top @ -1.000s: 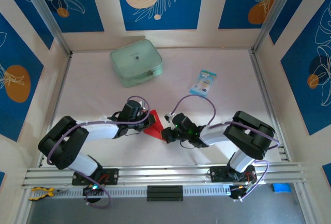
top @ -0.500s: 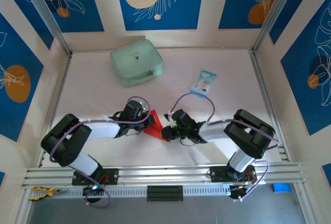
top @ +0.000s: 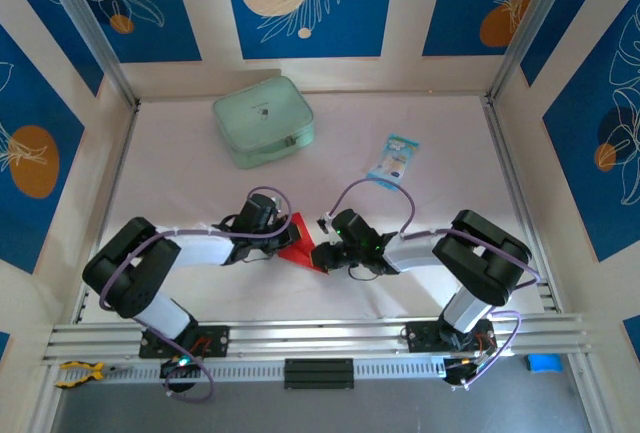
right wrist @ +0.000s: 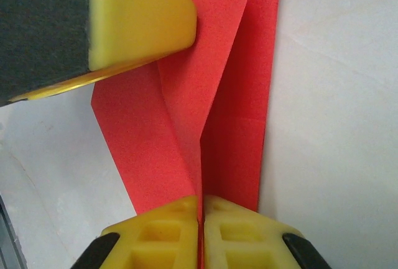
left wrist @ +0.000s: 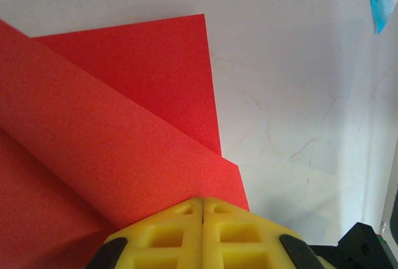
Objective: Fold a paper plane with a square sheet of paper (pick it up from the middle)
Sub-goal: Fourth fold the wing at the center of the table.
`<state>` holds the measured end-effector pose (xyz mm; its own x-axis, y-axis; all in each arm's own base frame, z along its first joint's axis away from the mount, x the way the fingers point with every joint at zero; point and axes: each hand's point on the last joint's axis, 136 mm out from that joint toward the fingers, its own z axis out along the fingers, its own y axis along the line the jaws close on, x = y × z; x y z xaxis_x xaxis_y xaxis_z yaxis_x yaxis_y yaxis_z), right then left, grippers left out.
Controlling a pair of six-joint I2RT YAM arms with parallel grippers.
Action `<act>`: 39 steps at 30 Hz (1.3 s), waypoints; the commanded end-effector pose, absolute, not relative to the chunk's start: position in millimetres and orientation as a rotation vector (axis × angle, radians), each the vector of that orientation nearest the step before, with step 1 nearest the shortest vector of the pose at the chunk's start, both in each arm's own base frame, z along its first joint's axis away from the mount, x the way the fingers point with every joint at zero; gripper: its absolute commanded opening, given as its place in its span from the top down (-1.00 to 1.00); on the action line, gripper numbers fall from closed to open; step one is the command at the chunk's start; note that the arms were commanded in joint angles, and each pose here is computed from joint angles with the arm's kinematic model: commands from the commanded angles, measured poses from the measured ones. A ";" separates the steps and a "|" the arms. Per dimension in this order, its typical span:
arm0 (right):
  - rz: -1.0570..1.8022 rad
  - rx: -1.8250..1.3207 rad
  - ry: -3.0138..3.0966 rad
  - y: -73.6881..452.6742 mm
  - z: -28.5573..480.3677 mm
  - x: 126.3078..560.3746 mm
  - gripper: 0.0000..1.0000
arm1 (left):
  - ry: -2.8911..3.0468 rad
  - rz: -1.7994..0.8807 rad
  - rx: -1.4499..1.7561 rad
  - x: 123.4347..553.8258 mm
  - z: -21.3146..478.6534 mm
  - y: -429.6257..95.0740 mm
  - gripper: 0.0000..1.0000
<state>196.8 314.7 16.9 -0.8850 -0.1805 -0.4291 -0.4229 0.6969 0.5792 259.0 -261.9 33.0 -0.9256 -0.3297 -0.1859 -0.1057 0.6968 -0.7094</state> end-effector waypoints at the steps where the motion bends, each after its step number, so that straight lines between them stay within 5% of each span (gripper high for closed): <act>1: 0.979 -0.475 2.700 306.0 -3.8 179.0 0.79 | 2.619 -1.024 -0.313 261.2 31.6 -263.3 0.90; 39: 0.976 -0.460 2.744 302.8 -8.6 175.8 0.80 | 2.696 -1.008 -0.272 257.9 16.0 -269.2 0.89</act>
